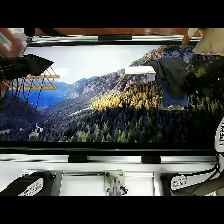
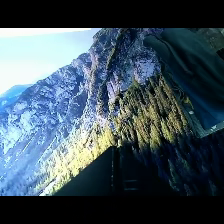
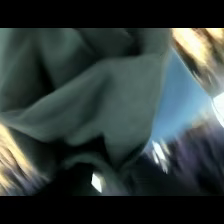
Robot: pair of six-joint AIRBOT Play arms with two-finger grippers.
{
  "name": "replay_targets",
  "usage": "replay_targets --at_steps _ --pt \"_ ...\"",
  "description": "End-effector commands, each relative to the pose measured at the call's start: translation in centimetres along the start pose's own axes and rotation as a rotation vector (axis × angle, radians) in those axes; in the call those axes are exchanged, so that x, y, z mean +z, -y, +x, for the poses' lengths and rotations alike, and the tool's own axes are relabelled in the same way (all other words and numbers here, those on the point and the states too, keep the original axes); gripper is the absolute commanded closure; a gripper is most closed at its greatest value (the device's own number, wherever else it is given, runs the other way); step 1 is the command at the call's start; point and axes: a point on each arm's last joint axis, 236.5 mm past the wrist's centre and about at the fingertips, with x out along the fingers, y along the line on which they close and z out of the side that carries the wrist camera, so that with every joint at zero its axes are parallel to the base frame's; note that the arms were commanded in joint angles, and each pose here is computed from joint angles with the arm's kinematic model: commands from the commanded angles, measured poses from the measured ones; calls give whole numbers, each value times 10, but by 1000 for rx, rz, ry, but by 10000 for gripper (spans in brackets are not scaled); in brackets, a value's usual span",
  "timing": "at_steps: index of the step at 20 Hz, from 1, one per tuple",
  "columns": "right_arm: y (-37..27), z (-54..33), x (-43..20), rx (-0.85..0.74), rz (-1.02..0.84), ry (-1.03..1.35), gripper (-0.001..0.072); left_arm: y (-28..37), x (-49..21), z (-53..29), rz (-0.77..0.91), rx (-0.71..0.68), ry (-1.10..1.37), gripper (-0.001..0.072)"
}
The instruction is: Fold the shirts.
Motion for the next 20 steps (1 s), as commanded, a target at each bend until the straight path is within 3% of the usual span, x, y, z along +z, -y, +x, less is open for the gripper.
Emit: replay_targets --at_steps 1,4,6,10,12,13,14,15,16,20 --pt "20 20 -26 -78 -2 -90 158 0 0 0 0 1 0 665" --pt "67 -2 -51 -269 -97 -200 158 -3 -1 1 2 7 -6 666" --pt "82 -36 -47 -335 -179 -141 159 -24 -15 6 35 97 -66 669" --pt "-24 -122 -14 -33 -367 350 159 -106 -99 -4 32 531 -482 669" --pt "-83 -129 -49 32 -519 385 158 -126 -143 -13 27 677 -718 664" --pt "-104 -113 -75 17 -604 346 156 -128 -158 -11 29 686 -792 575" --pt "-115 -93 -101 5 -649 266 56 -127 -170 -8 14 688 -840 275" --pt "-120 -75 -127 0 -671 163 38 -125 -175 -4 -22 702 -845 72" --pt "-120 -60 -151 -10 -684 59 38 -123 -176 0 -50 709 -828 31" --pt "-111 -37 -195 -122 -777 -94 38 -121 -177 2 -47 707 -830 35"
